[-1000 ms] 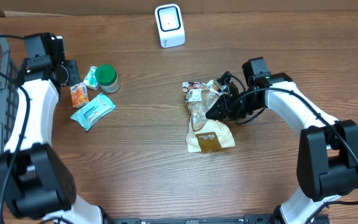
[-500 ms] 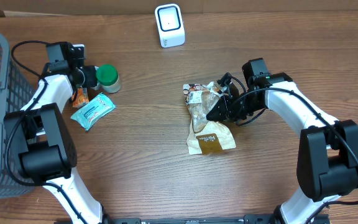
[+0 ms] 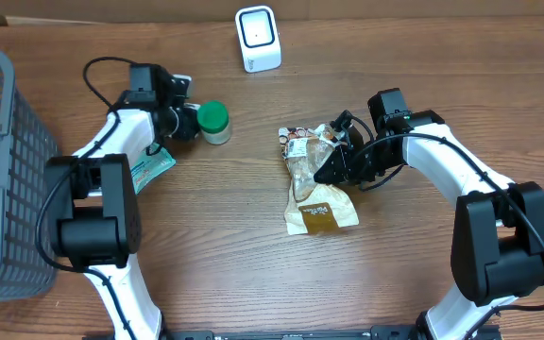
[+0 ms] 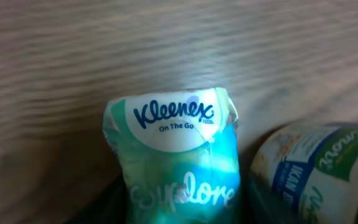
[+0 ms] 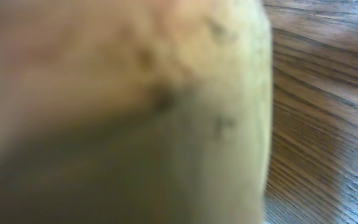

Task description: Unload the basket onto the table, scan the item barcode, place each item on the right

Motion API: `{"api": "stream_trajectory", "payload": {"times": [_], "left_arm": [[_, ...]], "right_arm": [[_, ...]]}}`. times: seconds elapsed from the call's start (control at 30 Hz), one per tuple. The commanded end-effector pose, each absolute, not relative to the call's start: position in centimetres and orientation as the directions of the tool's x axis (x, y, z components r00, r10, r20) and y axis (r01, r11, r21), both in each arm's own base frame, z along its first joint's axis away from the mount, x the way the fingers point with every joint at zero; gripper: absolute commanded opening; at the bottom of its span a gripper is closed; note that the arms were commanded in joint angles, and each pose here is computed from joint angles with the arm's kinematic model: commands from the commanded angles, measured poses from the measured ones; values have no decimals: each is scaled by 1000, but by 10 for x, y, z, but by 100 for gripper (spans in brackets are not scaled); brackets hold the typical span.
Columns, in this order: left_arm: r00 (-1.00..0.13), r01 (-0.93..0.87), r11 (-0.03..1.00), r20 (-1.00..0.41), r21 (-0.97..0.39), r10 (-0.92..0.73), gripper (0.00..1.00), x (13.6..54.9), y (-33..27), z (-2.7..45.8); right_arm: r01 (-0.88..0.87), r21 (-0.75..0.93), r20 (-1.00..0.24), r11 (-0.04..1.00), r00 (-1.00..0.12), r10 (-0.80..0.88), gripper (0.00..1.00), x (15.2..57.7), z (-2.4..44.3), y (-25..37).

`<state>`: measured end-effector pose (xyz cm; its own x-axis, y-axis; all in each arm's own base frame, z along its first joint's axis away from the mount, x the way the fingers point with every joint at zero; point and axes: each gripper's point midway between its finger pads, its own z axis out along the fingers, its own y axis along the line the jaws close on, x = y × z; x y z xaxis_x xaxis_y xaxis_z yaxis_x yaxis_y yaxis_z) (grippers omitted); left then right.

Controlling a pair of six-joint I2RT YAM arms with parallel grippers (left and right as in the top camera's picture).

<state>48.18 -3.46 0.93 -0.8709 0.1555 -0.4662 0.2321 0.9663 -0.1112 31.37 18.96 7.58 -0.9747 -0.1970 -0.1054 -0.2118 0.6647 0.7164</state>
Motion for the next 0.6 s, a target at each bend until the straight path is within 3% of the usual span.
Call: {"api": "stream_trajectory", "payload": {"times": [0.0,0.27,0.5,0.53,0.57], "left_arm": [[-884,298,942,-415,-153,213,36,466,-62,-2],[-907,372,899,-299,-232,298,32,425,-118,-10],[-985,160,937,-112,-311,131,30,391,-123,-15],[-988,144,938,-107,-315,115,34,391,-123,-14],[-988,136,939,-111,-316,106,45,393,-123,-11]], "right_arm": [[-227,715,-123,661,-972,-200,4,315,80,191],[-230,715,-128,660,-971,-200,4,316,80,191],[-230,715,-128,660,-971,-200,4,316,80,191],[-230,715,-128,660,-971,-200,4,316,80,191],[-230,715,-128,660,-971,-200,4,316,80,191]]}}
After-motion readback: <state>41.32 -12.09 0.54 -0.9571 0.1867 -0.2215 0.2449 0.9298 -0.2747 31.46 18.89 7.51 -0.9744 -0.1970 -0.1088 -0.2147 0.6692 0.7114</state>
